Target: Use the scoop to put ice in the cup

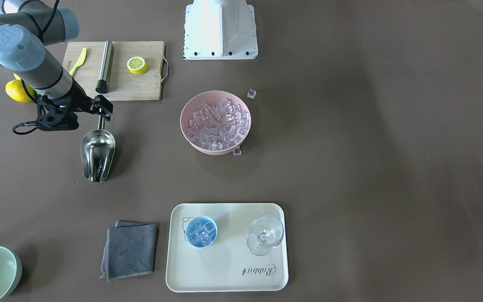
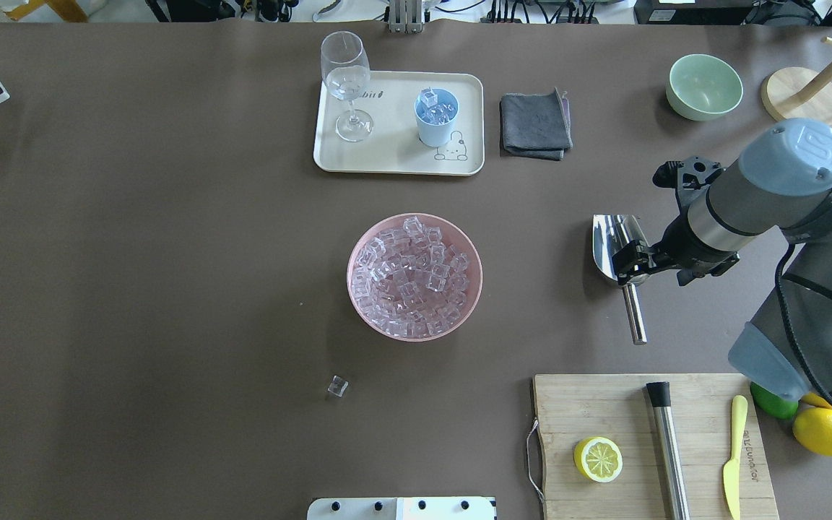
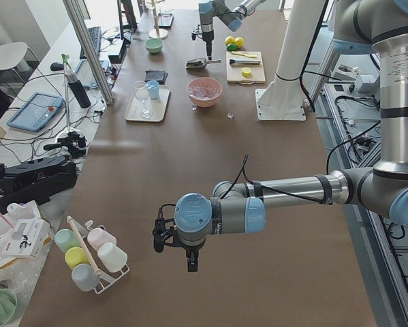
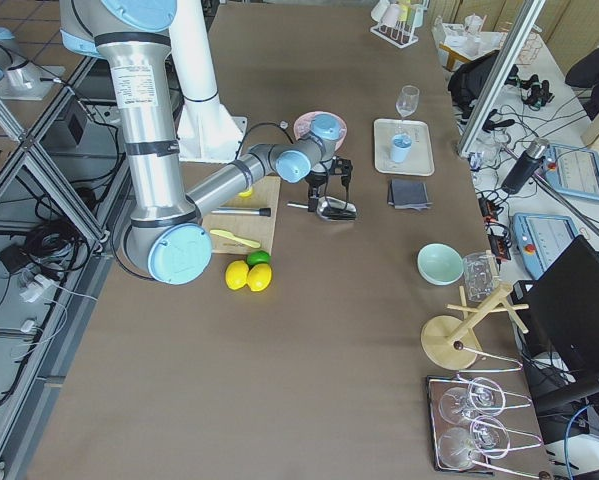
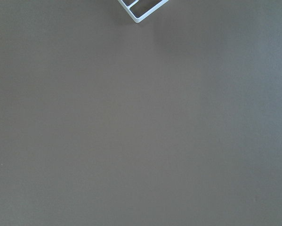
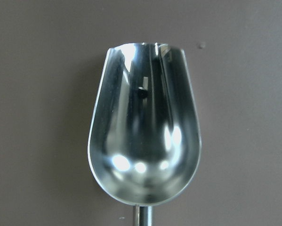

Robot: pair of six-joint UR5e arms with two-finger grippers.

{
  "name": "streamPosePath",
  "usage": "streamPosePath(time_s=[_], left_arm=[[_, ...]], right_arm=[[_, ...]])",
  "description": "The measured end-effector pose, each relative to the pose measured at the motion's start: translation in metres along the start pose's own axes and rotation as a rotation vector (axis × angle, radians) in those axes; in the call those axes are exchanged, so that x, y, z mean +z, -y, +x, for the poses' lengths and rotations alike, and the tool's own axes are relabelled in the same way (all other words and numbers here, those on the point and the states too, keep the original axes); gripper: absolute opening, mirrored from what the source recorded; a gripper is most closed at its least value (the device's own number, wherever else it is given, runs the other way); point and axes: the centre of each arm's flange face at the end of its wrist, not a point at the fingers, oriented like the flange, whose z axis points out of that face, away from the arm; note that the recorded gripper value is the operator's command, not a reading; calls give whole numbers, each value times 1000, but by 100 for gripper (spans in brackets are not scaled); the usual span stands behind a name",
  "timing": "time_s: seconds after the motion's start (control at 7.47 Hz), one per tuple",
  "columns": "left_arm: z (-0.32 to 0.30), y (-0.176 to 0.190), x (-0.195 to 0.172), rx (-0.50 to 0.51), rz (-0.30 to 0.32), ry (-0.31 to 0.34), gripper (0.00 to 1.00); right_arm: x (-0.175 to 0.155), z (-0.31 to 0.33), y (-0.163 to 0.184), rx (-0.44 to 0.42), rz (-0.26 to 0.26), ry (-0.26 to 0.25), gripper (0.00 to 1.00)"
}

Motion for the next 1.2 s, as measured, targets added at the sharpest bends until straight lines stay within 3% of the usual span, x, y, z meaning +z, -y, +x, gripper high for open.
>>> streamPosePath(time_s=[0.13,0.54,0.94,1.2], left_arm=[[0,0,0,-1,-1,0,98],[-3,1,2,-5,-4,0,98],[-6,3,5,-11,-10,0,98],[-7,3,5,-13,-8,0,98]], right_arm=[[-15,12,11,9,31,-7,99],[-57,95,22,-88,70,-71,99],[-99,258,13,-107,82,-127,99],[-116,380,-9,-93,73,-102,99]])
